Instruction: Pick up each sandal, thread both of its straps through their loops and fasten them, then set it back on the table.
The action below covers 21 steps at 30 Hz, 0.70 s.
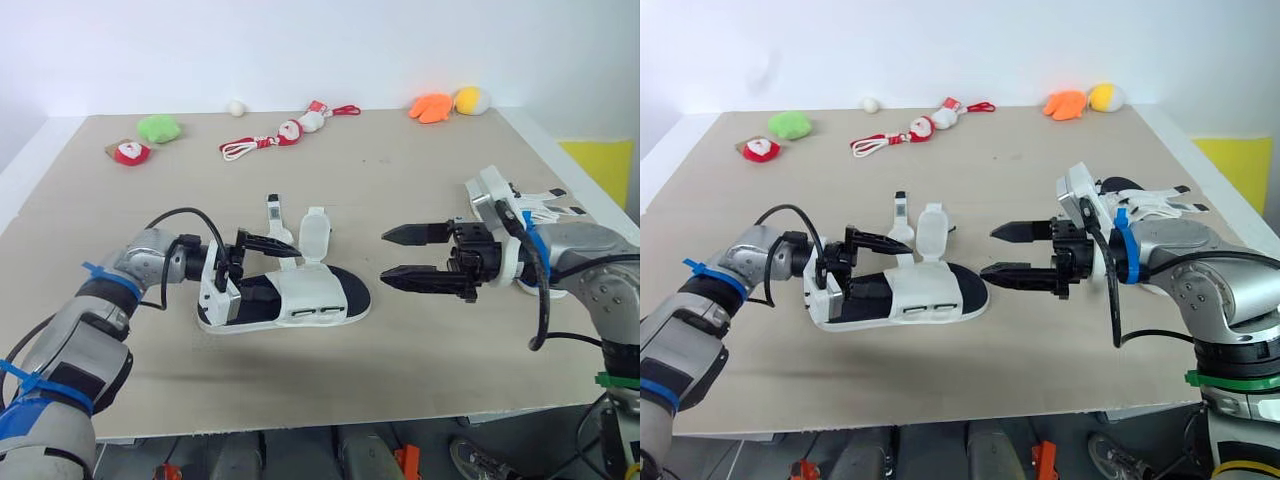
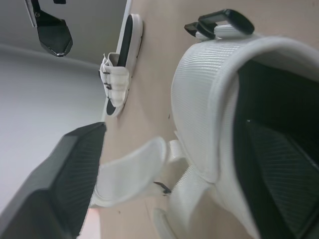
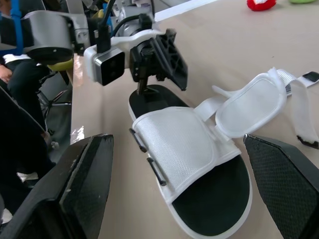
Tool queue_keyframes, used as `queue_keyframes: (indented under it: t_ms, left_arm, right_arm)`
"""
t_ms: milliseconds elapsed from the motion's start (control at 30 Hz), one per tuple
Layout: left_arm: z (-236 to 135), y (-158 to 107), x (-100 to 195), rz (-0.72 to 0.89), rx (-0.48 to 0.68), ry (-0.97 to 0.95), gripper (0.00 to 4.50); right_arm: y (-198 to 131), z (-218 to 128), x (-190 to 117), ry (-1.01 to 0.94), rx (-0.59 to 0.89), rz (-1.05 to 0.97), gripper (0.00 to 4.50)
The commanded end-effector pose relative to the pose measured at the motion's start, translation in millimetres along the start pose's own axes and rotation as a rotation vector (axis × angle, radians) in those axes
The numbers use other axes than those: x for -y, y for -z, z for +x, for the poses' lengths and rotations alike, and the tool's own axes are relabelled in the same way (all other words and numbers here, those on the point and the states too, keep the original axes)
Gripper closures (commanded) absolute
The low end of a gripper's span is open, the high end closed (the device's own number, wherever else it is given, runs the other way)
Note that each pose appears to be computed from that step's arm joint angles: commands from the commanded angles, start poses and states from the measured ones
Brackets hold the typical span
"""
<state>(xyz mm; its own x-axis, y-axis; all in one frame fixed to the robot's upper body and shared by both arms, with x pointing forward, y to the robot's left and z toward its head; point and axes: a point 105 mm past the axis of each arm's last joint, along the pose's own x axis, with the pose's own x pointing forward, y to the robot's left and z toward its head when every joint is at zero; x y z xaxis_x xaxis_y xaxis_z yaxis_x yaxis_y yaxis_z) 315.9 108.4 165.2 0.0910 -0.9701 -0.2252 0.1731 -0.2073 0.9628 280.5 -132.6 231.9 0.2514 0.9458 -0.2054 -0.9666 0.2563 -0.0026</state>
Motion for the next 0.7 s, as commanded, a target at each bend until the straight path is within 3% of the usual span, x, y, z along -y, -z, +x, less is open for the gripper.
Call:
queue_keyframes:
  t_ms: [33,100,333,567,700]
  left_arm:
    - [-20,5,-20,-0.057,-0.077,-0.154,0.02]
    - [-29,6,-24,-0.118,-0.102,-0.215,0.0]
    - [-45,-2,-34,-0.35,-0.162,-0.41,0.0]
    - [-31,-13,-45,-0.56,-0.173,-0.584,0.0]
    - [-38,-4,-48,-0.735,-0.201,-0.695,0.0]
  right_arm:
    - [14,2,17,0.107,-0.015,-0.056,0.26]
    - [27,6,24,0.153,-0.028,-0.077,0.87]
    - [67,19,38,0.267,-0.031,-0.125,4.37]
    - [86,33,32,0.222,-0.068,-0.146,4.47]
    - [92,40,29,0.185,-0.079,-0.14,4.47]
